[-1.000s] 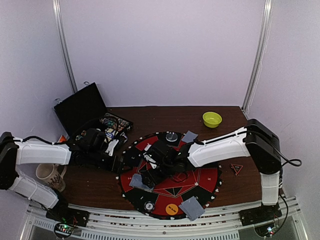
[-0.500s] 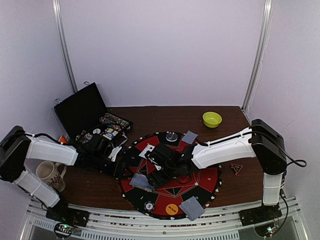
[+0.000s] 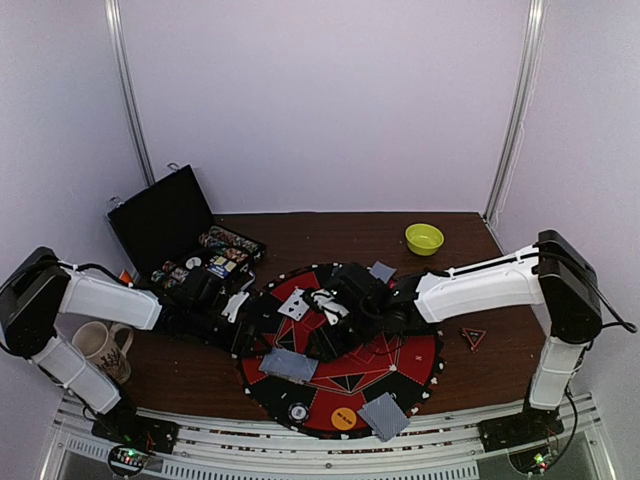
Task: Distribute texas hold em gaming equipment
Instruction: Pick up the poker card from the face-down deck piles, then pass from the right arm to the left, then flop the poker card into the community card area, then pick up the poker card from the face-down deck piles.
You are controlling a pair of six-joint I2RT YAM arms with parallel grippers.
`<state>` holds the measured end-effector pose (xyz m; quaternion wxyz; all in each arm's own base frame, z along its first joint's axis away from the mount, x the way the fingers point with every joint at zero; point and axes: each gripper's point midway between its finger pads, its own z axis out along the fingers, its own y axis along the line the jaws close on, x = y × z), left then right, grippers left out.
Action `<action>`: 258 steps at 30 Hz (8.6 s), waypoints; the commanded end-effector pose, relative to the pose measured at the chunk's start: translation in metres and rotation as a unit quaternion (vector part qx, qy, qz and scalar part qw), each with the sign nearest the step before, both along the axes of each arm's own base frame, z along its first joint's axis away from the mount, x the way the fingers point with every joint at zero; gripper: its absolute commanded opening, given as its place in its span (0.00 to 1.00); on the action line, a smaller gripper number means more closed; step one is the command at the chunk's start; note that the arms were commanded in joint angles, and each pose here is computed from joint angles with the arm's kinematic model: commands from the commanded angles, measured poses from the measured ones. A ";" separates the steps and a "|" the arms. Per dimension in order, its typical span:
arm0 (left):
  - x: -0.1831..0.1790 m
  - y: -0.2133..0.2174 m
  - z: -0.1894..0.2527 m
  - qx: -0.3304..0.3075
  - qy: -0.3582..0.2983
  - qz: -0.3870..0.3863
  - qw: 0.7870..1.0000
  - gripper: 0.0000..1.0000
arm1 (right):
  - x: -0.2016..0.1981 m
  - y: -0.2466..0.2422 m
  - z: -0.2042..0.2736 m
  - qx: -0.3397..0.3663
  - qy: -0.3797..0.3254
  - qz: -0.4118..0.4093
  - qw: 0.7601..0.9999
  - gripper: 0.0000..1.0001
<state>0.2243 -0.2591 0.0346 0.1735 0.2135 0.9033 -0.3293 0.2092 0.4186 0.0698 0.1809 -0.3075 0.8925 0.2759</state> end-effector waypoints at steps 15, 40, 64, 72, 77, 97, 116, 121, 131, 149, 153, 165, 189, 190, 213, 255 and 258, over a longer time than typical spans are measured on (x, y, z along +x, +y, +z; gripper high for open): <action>-0.019 -0.003 -0.028 0.016 0.036 -0.023 0.999 0.56 | -0.019 0.009 -0.040 0.059 0.142 0.000 0.988 0.33; -0.010 -0.011 -0.005 0.011 -0.009 -0.043 0.999 0.51 | -0.020 -0.015 0.000 0.039 0.089 0.049 0.994 0.00; -0.043 -0.055 0.166 -0.189 -0.233 -0.288 0.909 0.49 | -0.051 -0.028 0.130 0.054 -0.093 0.252 0.962 0.00; -0.048 -0.059 0.165 -0.210 -0.222 -0.295 0.905 0.22 | -0.047 -0.025 0.133 0.056 -0.109 0.246 0.961 0.00; -0.056 -0.063 0.166 -0.217 -0.219 -0.310 0.899 0.29 | -0.044 -0.023 0.137 0.060 -0.119 0.245 0.960 0.00; 0.019 -0.048 0.180 -0.041 -0.417 -0.194 0.887 0.00 | 0.026 -0.066 0.140 0.011 -0.197 0.072 0.978 0.77; 0.115 -0.123 0.079 0.346 -0.604 -0.265 0.667 0.00 | 0.105 -0.191 0.140 -0.019 -0.202 -0.197 0.959 0.95; 0.093 -0.128 0.048 0.352 -0.589 -0.326 0.651 0.00 | 0.103 -0.192 0.139 -0.019 -0.202 -0.195 0.960 0.96; 0.062 -0.124 -0.009 0.330 -0.484 -0.425 0.690 0.00 | 0.102 -0.188 0.141 -0.005 -0.200 -0.191 0.961 0.96; 0.068 -0.117 -0.030 0.343 -0.416 -0.425 0.727 0.00 | 0.097 -0.189 0.136 0.001 -0.197 -0.190 0.962 0.96; 0.059 -0.110 -0.034 0.336 -0.398 -0.429 0.738 0.00 | 0.097 -0.190 0.137 0.000 -0.198 -0.189 0.962 0.97; 0.053 -0.107 -0.032 0.327 -0.394 -0.427 0.746 0.00 | 0.096 -0.188 0.137 0.002 -0.196 -0.183 0.963 0.97; 0.049 -0.050 0.115 0.109 -0.258 -0.104 0.954 0.63 | 0.065 -0.113 0.084 0.025 -0.084 -0.136 0.987 0.94; 0.049 -0.039 0.113 0.089 -0.232 -0.075 0.966 0.65 | 0.059 -0.100 0.073 0.021 -0.071 -0.130 0.989 0.94; -0.002 -0.002 0.011 0.018 -0.011 0.006 1.000 0.63 | 0.009 0.031 -0.037 -0.106 -0.086 -0.012 0.991 0.86; -0.016 -0.004 -0.015 0.017 0.011 -0.026 0.999 0.55 | -0.020 0.003 -0.020 -0.037 -0.001 0.037 0.999 0.44; -0.018 -0.003 -0.019 0.019 0.015 -0.028 0.999 0.55 | -0.022 0.003 -0.023 -0.029 0.011 0.042 0.999 0.35</action>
